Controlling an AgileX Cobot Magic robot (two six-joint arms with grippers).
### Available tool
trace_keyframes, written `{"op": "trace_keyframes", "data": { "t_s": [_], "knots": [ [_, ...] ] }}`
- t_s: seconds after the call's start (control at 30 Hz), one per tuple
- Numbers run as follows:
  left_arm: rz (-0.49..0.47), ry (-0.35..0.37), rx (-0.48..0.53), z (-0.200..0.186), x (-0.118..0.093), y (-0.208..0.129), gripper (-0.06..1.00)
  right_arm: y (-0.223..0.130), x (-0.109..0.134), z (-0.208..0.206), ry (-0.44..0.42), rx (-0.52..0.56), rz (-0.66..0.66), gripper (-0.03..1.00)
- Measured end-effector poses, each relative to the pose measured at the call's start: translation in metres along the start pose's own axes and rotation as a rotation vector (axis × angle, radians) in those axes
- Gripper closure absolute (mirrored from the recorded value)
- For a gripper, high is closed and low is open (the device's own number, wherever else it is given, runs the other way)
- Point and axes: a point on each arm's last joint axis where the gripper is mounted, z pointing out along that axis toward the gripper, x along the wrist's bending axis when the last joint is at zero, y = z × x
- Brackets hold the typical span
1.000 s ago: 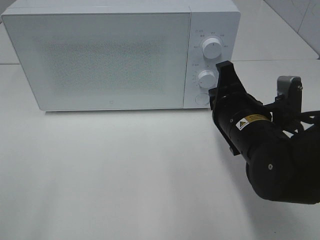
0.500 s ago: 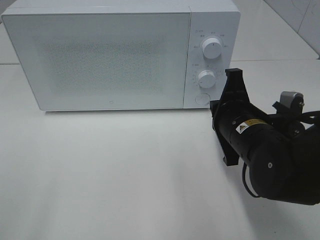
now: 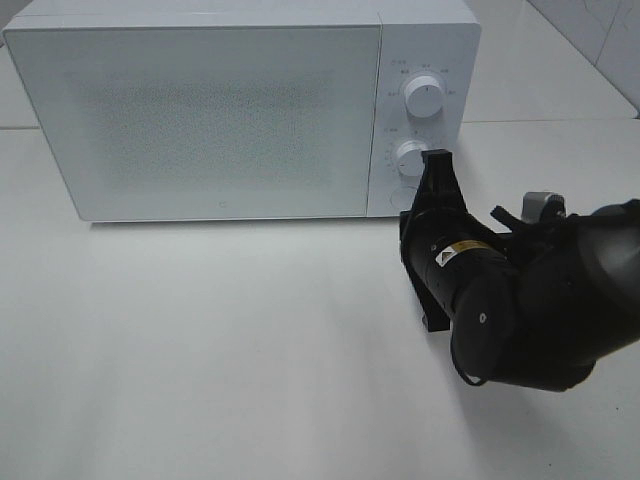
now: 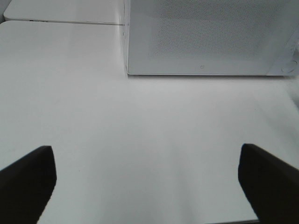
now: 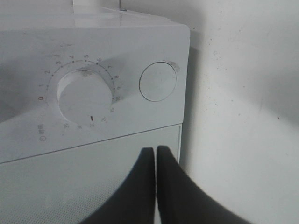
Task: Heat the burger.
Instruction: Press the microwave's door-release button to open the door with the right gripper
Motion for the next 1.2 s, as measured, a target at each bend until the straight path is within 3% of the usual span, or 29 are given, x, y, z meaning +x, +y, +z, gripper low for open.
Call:
{"op": "trace_keyframes", "data": {
  "t_s": [0.57, 0.9, 1.2],
  "knots": [
    [0.000, 0.000, 0.000, 0.000, 0.000, 0.000, -0.03, 0.014, 0.002, 0.058, -0.027, -0.013, 0.001, 0.97],
    [0.000, 0.000, 0.000, 0.000, 0.000, 0.000, -0.03, 0.011, -0.011, 0.074, -0.068, -0.003, 0.013, 0.97],
    [0.000, 0.000, 0.000, 0.000, 0.000, 0.000, -0.03, 0.011, -0.005, 0.083, -0.043, -0.015, 0.036, 0.97]
  ]
}}
